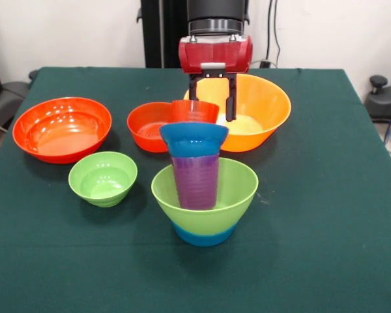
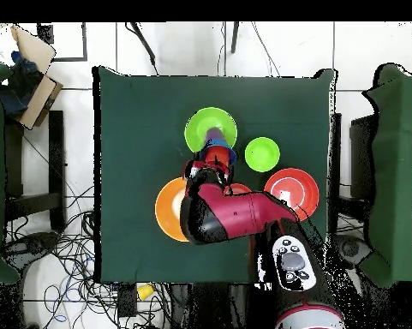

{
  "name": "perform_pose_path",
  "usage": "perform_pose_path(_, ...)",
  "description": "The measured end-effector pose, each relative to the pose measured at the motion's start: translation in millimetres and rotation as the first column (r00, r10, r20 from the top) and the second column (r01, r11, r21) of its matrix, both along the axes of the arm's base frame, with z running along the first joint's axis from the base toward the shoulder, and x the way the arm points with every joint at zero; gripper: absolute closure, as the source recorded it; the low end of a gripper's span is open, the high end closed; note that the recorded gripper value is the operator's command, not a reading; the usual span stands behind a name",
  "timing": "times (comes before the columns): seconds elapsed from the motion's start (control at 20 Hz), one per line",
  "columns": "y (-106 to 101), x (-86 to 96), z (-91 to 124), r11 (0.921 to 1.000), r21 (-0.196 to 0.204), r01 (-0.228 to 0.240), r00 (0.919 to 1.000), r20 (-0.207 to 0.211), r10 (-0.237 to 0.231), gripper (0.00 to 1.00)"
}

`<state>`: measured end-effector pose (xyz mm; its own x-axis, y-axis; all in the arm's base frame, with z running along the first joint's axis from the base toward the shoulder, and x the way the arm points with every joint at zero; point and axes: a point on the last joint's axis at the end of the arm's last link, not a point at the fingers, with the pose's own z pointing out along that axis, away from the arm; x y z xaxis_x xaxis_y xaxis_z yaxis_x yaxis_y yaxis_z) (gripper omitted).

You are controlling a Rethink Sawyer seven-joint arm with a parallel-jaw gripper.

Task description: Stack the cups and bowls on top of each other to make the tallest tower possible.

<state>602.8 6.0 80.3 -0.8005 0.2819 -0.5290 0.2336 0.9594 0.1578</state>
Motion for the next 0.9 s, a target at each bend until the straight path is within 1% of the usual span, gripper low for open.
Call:
perform_pose_path(0.4,0.5,24.4,8.6,0.9999,0.01,-0.003,0.9989,0.047,0.003,0.0)
perform_pose_path(0.5,2.4,29.9,10.7,0.9999,0.015,-0.005,0.9983,0.058,0.004,0.0)
perform_pose_path(0.55,5.0,35.6,13.0,0.9998,0.02,-0.007,0.9977,0.068,0.006,0.0)
perform_pose_path(0.9,10.3,53.4,21.0,0.9994,0.033,-0.004,0.9952,0.098,0.001,0.0)
